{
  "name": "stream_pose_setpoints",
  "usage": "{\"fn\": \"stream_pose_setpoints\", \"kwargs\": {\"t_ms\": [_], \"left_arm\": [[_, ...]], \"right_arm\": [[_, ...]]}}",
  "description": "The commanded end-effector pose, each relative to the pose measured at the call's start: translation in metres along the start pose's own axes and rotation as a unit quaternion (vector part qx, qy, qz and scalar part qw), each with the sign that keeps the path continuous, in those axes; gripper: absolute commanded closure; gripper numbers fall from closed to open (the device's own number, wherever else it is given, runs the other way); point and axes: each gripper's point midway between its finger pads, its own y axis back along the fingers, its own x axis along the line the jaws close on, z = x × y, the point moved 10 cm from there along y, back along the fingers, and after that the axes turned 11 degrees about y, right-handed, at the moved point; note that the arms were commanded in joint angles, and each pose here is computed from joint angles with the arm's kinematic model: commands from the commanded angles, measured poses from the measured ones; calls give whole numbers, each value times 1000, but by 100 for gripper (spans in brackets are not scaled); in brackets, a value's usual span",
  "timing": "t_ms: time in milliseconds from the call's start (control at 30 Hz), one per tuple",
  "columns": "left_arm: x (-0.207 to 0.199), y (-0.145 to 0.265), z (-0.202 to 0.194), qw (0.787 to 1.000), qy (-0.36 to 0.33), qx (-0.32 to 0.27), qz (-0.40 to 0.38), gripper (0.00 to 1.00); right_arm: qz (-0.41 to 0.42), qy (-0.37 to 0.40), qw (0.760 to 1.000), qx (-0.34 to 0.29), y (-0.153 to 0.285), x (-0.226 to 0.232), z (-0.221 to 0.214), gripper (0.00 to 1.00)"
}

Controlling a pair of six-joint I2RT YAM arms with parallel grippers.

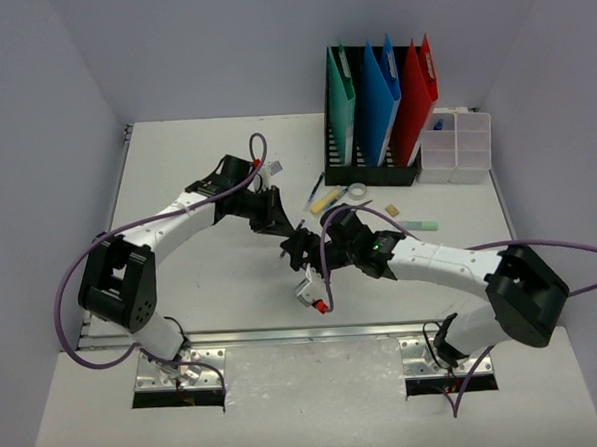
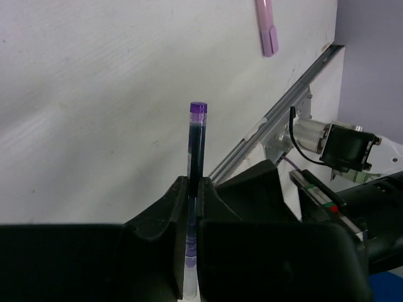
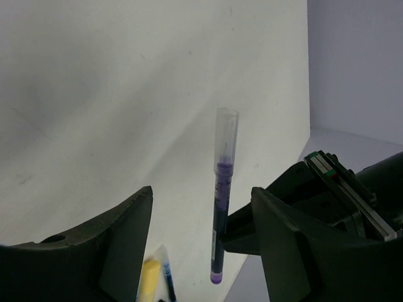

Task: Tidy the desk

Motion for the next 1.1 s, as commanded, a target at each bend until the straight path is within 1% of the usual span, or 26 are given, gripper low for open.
{"fn": "stream_pose_setpoints", "kwargs": {"t_ms": [0, 100, 167, 200, 233, 267, 333, 367, 400, 467, 500, 533, 567, 633, 667, 700, 733, 767, 800, 833, 867, 900, 967, 1000, 1067], "left_arm": [[-11, 8, 4, 1000, 2, -20, -20, 100], [-10, 8, 4, 999, 13, -28, -10, 100], [-10, 8, 5, 999, 19, -35, -5, 100], [-10, 8, 6, 999, 22, -38, -2, 100], [-10, 8, 6, 999, 22, -42, 3, 100], [-10, 8, 7, 999, 23, -46, 6, 100], [-6, 9, 9, 998, 27, -54, 16, 99], [-4, 10, 10, 998, 30, -59, 20, 92], [-1, 12, 12, 997, 34, -67, 22, 78], [3, 17, 17, 996, 41, -81, 22, 40], [6, 20, 20, 995, 44, -90, 25, 16], [8, 25, 24, 993, 48, -100, 27, 1], [11, 31, 28, 992, 54, -113, 29, 0], [11, 40, 33, 990, 49, -131, 27, 0], [11, 42, 35, 989, 47, -136, 26, 0], [10, 45, 36, 989, 43, -141, 26, 0], [9, 48, 37, 988, 38, -146, 26, 0], [8, 48, 37, 988, 36, -149, 27, 0], [7, 51, 38, 987, 30, -157, 29, 0], [6, 51, 39, 986, 27, -162, 29, 0], [5, 52, 40, 985, 25, -166, 29, 0], [5, 52, 41, 985, 23, -171, 29, 0], [3, 53, 43, 983, 16, -181, 27, 0], [2, 54, 44, 982, 14, -185, 25, 0], [1, 54, 47, 981, 11, -192, 23, 0]], "right_arm": [[-74, 51, 993, 81, -15, -37, -18, 36], [-70, 45, 991, 106, -28, -40, -26, 41], [-66, 46, 989, 121, -33, -40, -30, 47], [-65, 48, 988, 128, -35, -40, -31, 52], [-63, 48, 987, 137, -36, -40, -33, 64], [-61, 46, 987, 140, -36, -40, -33, 74], [-65, 24, 987, 147, -32, -39, -32, 100], [-76, 6, 986, 149, -26, -41, -30, 100], [-90, -10, 984, 151, -17, -45, -28, 100], [-115, -57, 980, 153, -1, -50, -22, 100], [-134, -116, 972, 154, 9, -51, -19, 100], [-151, -169, 961, 159, 23, -51, -17, 100], [-168, -212, 947, 174, 38, -48, -21, 100], [-227, -311, 903, 192, 74, -45, -23, 100], [-247, -361, 877, 200, 90, -40, -25, 100], [-270, -438, 831, 214, 106, -28, -33, 100], [-303, -489, 787, 222, 127, -23, -35, 100], [-324, -508, 765, 227, 139, -21, -35, 100], [-375, -581, 677, 253, 167, 0, -41, 100], [-406, -597, 637, 269, 181, 9, -40, 100], [-431, -604, 608, 281, 192, 15, -40, 100], [-461, -609, 567, 309, 204, 23, -40, 100], [-491, -609, 515, 349, 220, 33, -42, 100], [-508, -613, 478, 371, 229, 39, -47, 100], [-520, -622, 437, 391, 243, 46, -57, 100]]}}
